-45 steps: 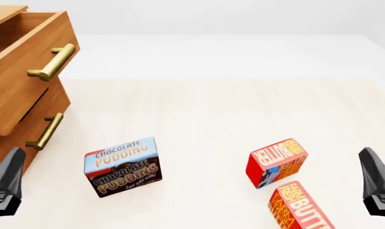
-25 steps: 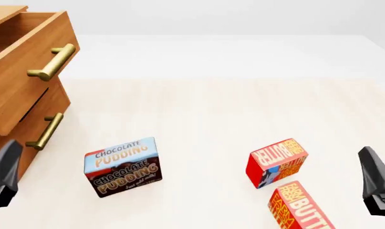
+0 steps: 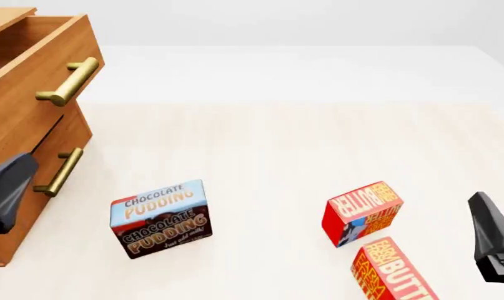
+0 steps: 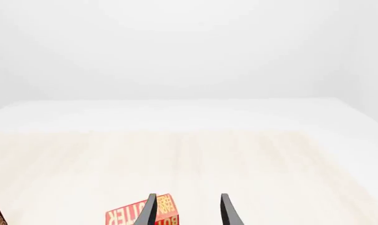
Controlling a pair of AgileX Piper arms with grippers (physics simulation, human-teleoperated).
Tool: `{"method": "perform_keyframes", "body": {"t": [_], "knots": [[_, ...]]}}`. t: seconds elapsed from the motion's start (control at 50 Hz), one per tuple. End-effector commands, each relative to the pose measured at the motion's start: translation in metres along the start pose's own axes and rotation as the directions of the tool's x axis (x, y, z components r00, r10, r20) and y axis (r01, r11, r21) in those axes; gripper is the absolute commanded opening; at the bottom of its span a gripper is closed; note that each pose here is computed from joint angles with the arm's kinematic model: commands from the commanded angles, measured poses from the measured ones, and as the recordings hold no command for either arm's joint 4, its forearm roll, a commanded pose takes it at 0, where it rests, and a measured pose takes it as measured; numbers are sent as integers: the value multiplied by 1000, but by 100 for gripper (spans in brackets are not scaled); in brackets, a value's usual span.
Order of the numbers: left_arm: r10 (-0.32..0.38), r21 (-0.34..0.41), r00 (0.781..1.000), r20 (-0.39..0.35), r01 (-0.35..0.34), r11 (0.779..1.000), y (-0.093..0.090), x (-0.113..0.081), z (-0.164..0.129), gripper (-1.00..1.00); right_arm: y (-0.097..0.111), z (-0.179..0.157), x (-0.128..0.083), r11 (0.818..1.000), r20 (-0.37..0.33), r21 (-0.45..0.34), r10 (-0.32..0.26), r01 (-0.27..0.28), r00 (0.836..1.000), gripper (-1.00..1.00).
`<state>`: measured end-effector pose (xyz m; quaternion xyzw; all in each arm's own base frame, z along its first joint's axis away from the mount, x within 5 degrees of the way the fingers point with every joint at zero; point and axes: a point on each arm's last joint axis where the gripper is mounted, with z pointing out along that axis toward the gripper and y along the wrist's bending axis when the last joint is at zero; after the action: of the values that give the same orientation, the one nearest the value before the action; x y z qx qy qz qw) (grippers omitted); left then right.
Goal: Put the bowl in the top drawer of the cabinet.
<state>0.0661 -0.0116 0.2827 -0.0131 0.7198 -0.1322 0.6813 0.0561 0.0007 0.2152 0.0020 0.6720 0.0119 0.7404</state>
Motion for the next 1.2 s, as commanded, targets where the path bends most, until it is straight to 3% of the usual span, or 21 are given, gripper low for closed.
{"method": "perform_keyframes", "body": {"t": [0.02, 0.18, 0.36, 0.42, 0.46, 0.56, 0.82, 0.86, 0.94, 1.2], "knots": [[45, 75, 999, -24, -43, 996, -10, -20, -3, 100, 0, 0, 0, 1000, 1, -1, 6, -6, 1000, 100], [116, 140, 993, -26, -112, 984, -16, -31, -4, 100, 0, 0, 0, 1000, 4, 2, 5, -5, 1000, 100], [151, 194, 988, -42, -140, 971, -22, -38, -2, 100, 0, 0, 0, 1000, 5, 0, 5, -5, 1000, 100], [178, 233, 984, -30, -166, 958, -25, -42, -4, 100, 0, 0, 0, 1000, 5, -2, 6, -6, 1000, 100], [155, 241, 987, -34, -142, 960, -26, -44, -5, 100, 0, 0, -1, 1000, 7, 0, 6, -6, 1000, 100], [171, 280, 985, -22, -158, 947, -28, -47, -9, 100, 0, 0, -1, 1000, 15, 1, 0, 0, 1000, 100], [171, 280, 985, -22, -158, 947, -28, -47, -9, 100, 0, 0, -1, 1000, 15, 1, 0, 0, 1000, 100], [202, 345, 975, -94, -159, 925, -35, -35, 5, 100, 0, 0, -1, 1000, 15, 1, 1, -1, 1000, 100], [237, 381, 965, -116, -177, 907, -41, -27, 14, 100, 0, 0, -1, 1000, 14, -1, 3, -3, 1000, 100], [269, 409, 954, -132, -194, 892, -51, -25, 30, 100, 0, 0, -2, 1000, 16, -3, 5, -5, 1000, 100]]}}
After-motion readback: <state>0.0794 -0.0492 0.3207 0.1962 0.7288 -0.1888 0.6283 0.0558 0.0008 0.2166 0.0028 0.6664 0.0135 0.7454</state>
